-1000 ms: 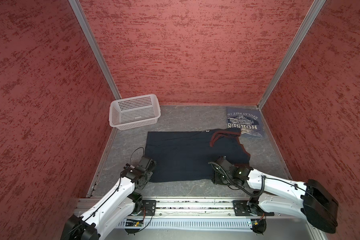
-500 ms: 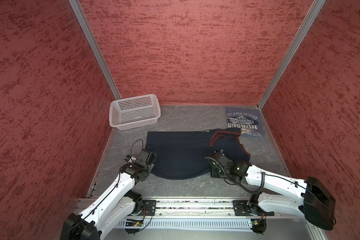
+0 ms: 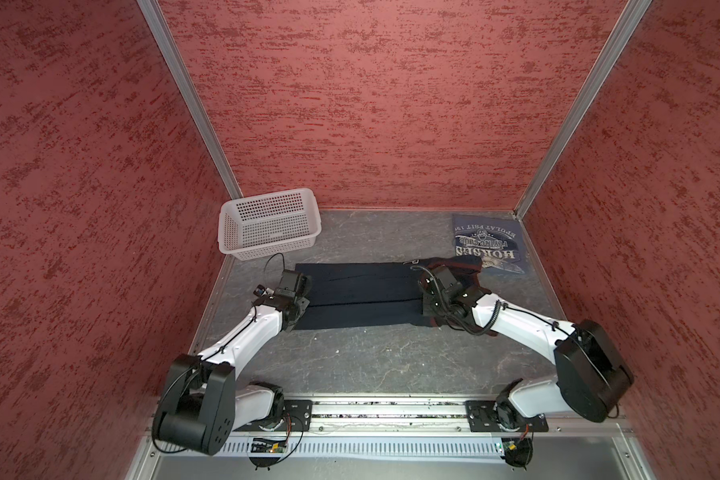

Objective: Fold and stack the tank tops

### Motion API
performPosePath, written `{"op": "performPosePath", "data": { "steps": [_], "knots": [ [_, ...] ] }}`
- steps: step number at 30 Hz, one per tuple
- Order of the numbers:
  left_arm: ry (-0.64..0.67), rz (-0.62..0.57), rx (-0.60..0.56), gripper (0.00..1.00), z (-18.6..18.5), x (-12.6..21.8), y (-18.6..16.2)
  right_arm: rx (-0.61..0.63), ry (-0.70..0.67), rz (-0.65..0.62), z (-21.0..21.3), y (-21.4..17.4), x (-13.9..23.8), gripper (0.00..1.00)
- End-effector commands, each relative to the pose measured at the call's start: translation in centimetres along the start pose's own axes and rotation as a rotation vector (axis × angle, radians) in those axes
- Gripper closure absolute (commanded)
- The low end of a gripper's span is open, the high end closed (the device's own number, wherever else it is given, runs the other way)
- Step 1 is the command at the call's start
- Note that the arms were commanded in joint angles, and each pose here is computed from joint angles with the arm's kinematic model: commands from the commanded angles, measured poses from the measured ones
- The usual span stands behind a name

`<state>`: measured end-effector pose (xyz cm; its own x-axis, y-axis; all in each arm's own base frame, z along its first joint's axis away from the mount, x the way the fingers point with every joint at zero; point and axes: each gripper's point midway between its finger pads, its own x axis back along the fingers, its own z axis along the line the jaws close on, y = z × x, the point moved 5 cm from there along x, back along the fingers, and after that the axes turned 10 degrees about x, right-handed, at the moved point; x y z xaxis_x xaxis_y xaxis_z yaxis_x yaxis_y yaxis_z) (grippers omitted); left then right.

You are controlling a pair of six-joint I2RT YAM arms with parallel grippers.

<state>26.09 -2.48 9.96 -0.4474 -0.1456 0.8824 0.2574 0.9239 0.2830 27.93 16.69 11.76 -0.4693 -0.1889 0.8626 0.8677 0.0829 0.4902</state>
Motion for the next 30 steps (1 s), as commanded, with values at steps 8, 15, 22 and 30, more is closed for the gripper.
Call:
{"op": "performPosePath", "data": {
  "steps": [8, 15, 22, 30],
  "knots": [
    [-0.006, -0.013, 0.000, 0.91, -2.5, -2.1, 1.4, 0.037, 0.014, -0.004, -0.1, 2.7, -3.2, 0.85],
    [0.011, -0.021, -0.029, 0.68, -3.1, -2.4, 2.7, 0.044, -0.102, -0.024, -1.9, 3.5, -2.9, 0.52],
    [-0.017, -0.048, -0.120, 0.42, -2.8, 0.6, 3.9, 0.078, -0.117, -0.031, -2.7, 2.6, 0.1, 0.41],
    [-0.163, 0.072, -0.350, 0.36, -4.8, 2.6, -2.6, 0.023, 0.101, -0.018, -0.2, -0.7, 2.4, 0.42]
  ]
}}
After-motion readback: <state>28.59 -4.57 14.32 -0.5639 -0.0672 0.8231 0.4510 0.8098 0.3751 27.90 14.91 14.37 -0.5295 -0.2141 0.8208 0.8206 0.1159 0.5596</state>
